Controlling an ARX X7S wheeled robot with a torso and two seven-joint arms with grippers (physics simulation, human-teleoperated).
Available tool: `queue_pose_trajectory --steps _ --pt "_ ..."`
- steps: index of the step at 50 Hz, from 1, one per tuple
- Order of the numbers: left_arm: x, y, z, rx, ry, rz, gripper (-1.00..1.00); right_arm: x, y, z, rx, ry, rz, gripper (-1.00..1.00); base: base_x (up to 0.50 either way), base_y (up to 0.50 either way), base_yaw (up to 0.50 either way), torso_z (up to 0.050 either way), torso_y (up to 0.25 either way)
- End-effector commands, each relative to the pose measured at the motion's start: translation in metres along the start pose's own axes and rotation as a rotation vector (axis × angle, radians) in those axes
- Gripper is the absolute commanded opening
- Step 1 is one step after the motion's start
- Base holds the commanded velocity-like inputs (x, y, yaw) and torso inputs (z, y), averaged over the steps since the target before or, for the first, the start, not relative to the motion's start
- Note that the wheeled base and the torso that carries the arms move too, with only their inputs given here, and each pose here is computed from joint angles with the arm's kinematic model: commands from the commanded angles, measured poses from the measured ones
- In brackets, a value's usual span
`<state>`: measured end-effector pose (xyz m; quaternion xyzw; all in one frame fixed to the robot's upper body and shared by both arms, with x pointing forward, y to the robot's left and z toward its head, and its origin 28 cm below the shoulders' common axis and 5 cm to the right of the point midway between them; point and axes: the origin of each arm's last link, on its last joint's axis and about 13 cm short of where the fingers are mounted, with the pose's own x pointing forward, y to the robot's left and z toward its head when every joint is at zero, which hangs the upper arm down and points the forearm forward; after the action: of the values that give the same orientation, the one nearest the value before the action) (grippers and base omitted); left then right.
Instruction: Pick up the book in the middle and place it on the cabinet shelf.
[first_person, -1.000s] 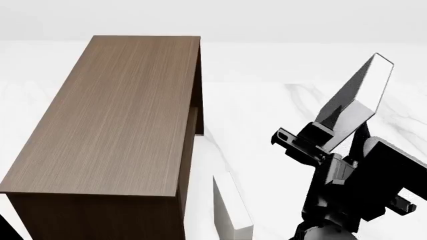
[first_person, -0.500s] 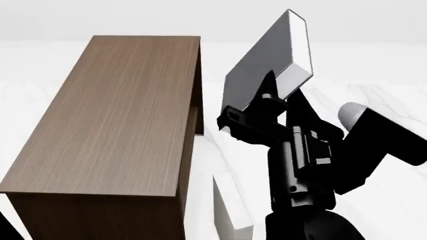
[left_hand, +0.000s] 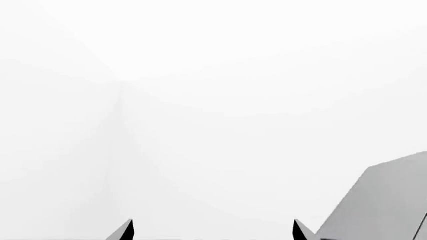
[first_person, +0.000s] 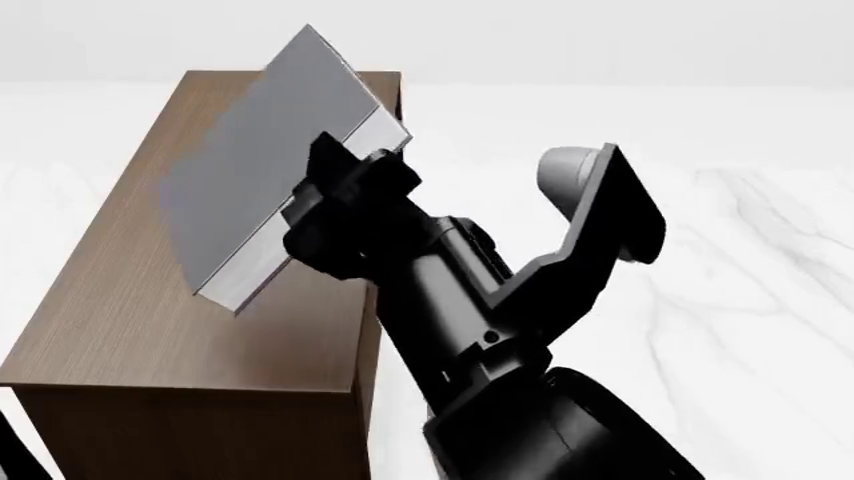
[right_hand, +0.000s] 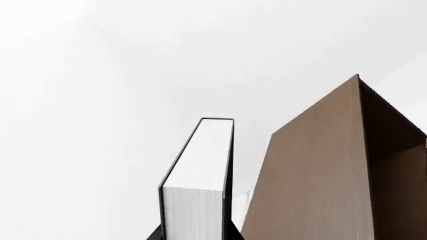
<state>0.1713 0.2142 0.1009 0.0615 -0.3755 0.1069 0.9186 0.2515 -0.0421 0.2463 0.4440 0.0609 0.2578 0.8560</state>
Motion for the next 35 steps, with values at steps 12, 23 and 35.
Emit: queue_pose_trajectory --steps 12,23,35 --pt "-0.003 -0.001 -0.002 -0.002 -0.011 -0.025 1.0 0.02 0.021 0.003 0.204 0.053 0.271 -1.0 0.0 0.0 0.0 0.0 0.002" --pt "-0.004 -0.001 -0.003 -0.004 -0.005 -0.027 1.0 0.027 0.014 -0.003 0.197 0.056 0.241 -1.0 0.0 0.0 0.0 0.0 0.001" --pt "-0.005 0.0 -0.003 -0.005 -0.002 -0.028 1.0 0.037 0.007 -0.013 0.156 0.087 0.204 -1.0 0.0 0.0 0.0 0.001 0.001"
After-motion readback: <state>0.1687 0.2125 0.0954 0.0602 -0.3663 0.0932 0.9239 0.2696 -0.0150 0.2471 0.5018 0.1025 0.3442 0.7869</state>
